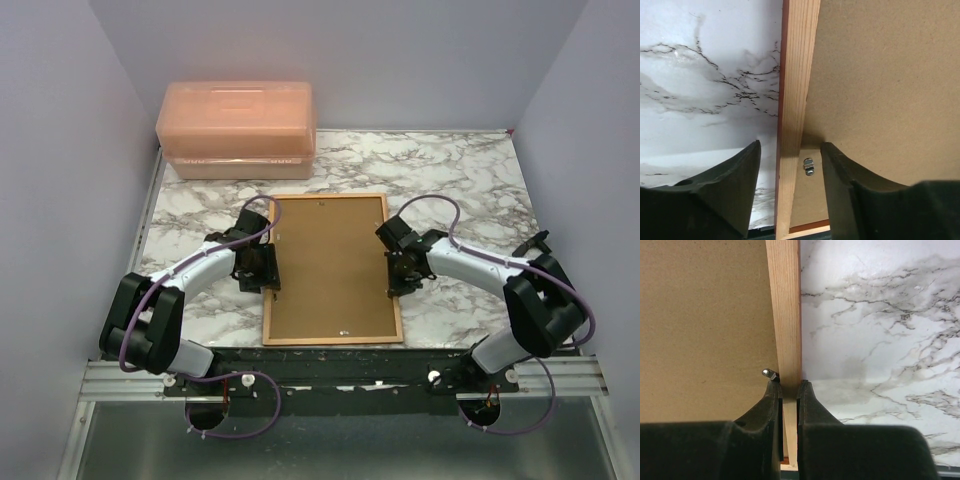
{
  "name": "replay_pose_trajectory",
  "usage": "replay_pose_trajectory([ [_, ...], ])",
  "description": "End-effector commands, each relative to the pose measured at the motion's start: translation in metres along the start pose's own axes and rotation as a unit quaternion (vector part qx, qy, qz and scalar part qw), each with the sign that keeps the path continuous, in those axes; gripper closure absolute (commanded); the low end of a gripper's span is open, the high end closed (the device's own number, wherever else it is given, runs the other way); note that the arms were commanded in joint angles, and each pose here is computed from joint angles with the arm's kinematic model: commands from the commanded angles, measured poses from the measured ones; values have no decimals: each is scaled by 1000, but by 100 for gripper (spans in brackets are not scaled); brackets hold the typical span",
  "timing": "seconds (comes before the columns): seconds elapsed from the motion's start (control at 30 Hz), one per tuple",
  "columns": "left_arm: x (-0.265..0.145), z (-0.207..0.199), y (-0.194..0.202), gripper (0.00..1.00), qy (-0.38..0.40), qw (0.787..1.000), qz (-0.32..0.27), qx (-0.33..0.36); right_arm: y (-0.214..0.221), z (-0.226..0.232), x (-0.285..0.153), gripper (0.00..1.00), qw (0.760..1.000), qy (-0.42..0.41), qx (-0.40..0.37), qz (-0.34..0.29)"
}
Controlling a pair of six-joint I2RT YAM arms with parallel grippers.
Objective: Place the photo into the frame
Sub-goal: Install the photo frame at the center of the board.
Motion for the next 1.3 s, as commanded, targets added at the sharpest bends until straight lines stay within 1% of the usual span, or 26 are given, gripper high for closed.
replay_pose_trajectory([
  [0.0, -3, -12, -3, 45, 28, 1000, -2, 13, 3, -21, 0, 100, 996, 51, 64, -40],
  [0.1, -1, -22, 1, 42, 44, 999, 9, 23, 8, -17, -7, 99, 995, 17, 88, -49],
  [0.13, 0, -25, 3, 41, 47, 999, 12, 25, 9, -16, -9, 95, 994, 8, 93, -51],
  [0.17, 1, -27, 4, 41, 47, 998, 15, 27, 10, -15, -10, 82, 994, 3, 96, -52],
  [0.23, 3, -29, 6, 41, 49, 998, 19, 31, 8, -15, -12, 53, 993, -5, 100, -58],
  [0.3, 4, -32, 8, 41, 52, 998, 23, 33, 4, -16, -14, 32, 993, -12, 102, -63],
  [0.37, 5, -34, 11, 41, 53, 998, 27, 36, -2, -17, -15, 21, 992, -21, 107, -63],
  [0.4, 5, -35, 13, 41, 56, 997, 30, 38, -4, -17, -15, 17, 992, -28, 109, -63],
  [0.53, 6, -42, 22, 42, 62, 996, 41, 48, -21, -24, -13, 11, 989, -48, 121, -72],
  [0.8, 5, -55, 48, 45, 82, 993, 62, 56, -65, -41, 1, 11, 985, -61, 137, -83],
  [0.93, 4, -53, 58, 45, 80, 994, 62, 51, -88, -53, 14, 11, 985, -45, 146, -82],
  [1.07, 3, -43, 55, 43, 56, 996, 49, 49, -113, -70, 23, 11, 985, 0, 145, -91],
  [1.27, 2, -40, 50, 43, 39, 997, 42, 58, -141, -79, 34, 14, 986, 28, 136, -94],
])
Point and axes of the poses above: each gripper's point midway between its finger pads, its own x axis out along the fingers, its own z axis along the line the jaws close on, y = z × x, the point moved 2 cm from there along -x, back along the fingers, and after that the axes turned 13 degrees about -x, right-handed, at the moved point
